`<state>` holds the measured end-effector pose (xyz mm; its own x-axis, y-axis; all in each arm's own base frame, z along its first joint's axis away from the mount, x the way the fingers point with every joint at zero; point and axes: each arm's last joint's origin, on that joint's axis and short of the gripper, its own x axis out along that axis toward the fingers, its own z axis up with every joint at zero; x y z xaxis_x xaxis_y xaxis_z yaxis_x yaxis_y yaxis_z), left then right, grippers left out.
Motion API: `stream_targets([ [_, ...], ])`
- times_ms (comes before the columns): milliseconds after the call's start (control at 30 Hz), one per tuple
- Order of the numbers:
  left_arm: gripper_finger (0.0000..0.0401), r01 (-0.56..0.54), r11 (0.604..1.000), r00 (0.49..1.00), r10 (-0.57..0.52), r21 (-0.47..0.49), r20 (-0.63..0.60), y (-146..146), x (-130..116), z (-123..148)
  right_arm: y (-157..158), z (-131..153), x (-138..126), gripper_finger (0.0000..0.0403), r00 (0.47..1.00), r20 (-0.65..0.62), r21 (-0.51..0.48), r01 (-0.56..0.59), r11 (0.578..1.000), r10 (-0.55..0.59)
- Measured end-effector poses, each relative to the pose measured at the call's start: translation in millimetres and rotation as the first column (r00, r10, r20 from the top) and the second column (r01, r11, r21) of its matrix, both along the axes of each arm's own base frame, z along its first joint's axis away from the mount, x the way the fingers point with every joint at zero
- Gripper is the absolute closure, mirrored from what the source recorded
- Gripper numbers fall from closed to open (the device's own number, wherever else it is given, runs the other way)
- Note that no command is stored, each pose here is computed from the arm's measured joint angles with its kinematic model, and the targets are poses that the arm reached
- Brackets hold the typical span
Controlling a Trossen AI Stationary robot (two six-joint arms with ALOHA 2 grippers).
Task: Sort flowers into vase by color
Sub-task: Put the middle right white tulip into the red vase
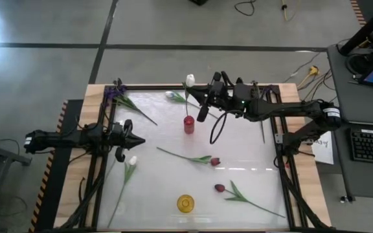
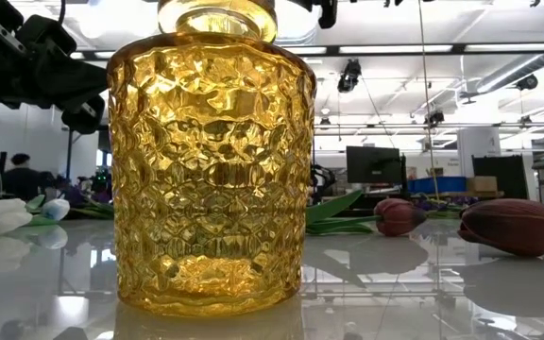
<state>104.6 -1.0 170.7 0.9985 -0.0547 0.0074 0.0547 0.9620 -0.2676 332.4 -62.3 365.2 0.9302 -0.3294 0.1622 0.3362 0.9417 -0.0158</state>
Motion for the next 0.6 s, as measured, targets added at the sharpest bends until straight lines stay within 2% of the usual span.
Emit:
stream_targets([
  [367, 0.0401, 0.001, 1.0, 1.0, -0.001, 0.0, 0.0, 0.0, 0.0, 0.0, 0.6, -3.5, -2.6, 0.039, 0.999, -0.049, 0.019, -0.003, 1.0, 0.004],
  [600, 0.0401, 0.0, 1.0, 1.0, 0.0, 0.0, 0.0, 0.0, 0.0, 0.0, 1.0, -30.0, -3.7, 0.039, 0.993, -0.119, 0.073, -0.009, 0.997, 0.018],
])
